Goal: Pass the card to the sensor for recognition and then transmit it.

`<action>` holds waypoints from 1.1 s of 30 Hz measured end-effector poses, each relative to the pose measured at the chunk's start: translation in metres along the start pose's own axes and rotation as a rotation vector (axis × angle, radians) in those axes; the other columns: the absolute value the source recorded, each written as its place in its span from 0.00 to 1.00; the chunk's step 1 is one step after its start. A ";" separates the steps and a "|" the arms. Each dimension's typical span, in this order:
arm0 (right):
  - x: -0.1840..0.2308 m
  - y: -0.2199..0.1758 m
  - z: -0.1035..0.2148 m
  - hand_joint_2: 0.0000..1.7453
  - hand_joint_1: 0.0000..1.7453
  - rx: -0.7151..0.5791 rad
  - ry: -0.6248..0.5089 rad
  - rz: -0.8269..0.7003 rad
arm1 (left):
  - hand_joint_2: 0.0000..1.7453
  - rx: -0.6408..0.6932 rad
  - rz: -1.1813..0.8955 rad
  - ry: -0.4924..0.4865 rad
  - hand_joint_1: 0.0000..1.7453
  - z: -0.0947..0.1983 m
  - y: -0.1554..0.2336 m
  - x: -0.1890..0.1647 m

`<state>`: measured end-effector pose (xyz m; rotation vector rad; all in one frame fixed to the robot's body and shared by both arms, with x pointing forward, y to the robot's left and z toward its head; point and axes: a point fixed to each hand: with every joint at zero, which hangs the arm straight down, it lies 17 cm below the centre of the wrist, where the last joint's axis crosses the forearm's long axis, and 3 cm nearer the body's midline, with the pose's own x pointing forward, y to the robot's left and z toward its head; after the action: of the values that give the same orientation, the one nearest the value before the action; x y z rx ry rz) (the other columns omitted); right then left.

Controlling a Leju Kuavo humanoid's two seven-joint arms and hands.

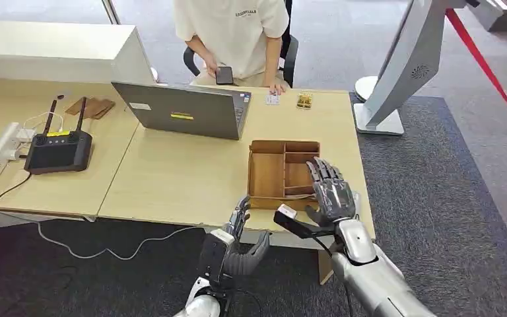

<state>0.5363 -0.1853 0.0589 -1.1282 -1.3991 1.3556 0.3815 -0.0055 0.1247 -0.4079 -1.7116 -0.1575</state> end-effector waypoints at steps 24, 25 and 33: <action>-0.017 0.017 0.005 1.00 0.97 0.075 0.037 0.000 | 1.00 0.042 0.006 -0.031 0.00 0.000 0.008 0.005; -0.019 0.017 0.005 1.00 0.95 0.074 0.039 0.000 | 1.00 0.044 0.007 -0.030 0.00 0.000 0.009 0.005; -0.022 0.014 0.004 1.00 1.00 0.057 0.035 0.017 | 1.00 0.049 0.017 -0.027 0.00 0.000 0.010 0.004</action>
<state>0.5374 -0.2081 0.0451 -1.1239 -1.3204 1.3726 0.3843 0.0042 0.1277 -0.3898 -1.7342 -0.0976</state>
